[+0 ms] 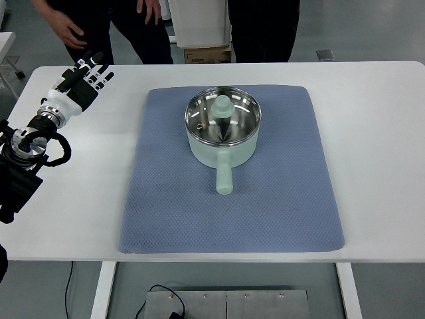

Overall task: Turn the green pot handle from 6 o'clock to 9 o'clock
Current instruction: 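Raise the left hand and swing it toward the green saucepan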

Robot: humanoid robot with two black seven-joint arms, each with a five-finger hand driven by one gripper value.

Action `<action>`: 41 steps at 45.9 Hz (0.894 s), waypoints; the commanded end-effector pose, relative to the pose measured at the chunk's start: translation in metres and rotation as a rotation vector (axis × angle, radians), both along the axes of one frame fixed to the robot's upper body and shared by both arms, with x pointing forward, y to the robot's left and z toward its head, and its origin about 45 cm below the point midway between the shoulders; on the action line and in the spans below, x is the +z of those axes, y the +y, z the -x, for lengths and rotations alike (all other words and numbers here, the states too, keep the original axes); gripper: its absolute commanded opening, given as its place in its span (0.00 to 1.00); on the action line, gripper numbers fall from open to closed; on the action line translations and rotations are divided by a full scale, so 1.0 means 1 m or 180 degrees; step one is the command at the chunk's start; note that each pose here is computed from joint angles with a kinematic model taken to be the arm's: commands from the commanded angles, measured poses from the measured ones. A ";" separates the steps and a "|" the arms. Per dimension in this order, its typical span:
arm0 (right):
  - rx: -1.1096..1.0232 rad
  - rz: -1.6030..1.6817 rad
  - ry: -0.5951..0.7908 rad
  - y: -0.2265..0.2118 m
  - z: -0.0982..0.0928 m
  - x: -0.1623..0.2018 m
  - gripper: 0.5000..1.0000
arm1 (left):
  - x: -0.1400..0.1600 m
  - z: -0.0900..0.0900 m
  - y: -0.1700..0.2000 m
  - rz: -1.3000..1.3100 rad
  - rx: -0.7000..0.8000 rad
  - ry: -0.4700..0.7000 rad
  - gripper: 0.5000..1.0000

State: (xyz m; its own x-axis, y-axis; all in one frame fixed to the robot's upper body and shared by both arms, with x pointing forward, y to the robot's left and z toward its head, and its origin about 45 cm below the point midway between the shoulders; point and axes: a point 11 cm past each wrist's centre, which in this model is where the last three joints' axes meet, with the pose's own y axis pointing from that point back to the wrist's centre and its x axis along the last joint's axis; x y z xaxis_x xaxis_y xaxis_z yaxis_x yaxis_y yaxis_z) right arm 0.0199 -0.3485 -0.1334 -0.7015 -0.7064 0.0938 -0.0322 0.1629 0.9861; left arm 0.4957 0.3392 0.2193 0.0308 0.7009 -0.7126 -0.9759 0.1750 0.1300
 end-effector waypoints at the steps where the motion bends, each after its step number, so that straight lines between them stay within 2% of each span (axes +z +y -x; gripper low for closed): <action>1: 0.0000 0.0000 0.0000 0.000 0.000 0.000 1.00 | -0.001 0.000 0.000 -0.0025 0.0000 0.0014 1.00; 35: 0.0000 0.0000 0.0000 0.000 0.000 0.000 1.00 | 0.010 -0.001 0.016 -0.0098 0.0070 -0.0026 1.00; 38: 0.0000 0.0000 0.0000 0.000 0.000 0.000 1.00 | 0.018 -0.004 0.020 -0.0132 0.0081 -0.0070 1.00; 41: 0.0000 0.0000 0.0000 0.000 0.000 0.000 1.00 | 0.040 -0.011 0.022 -0.0173 0.0072 -0.0192 1.00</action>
State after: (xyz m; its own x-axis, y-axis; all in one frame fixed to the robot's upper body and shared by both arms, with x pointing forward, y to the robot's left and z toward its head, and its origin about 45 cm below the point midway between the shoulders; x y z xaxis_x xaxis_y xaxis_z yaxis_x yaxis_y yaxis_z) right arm 0.0199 -0.3485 -0.1334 -0.7016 -0.7064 0.0939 -0.0321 0.1630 0.9861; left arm 0.5006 0.3594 0.2410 0.0328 0.7320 -0.6805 -0.9833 0.1454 0.1091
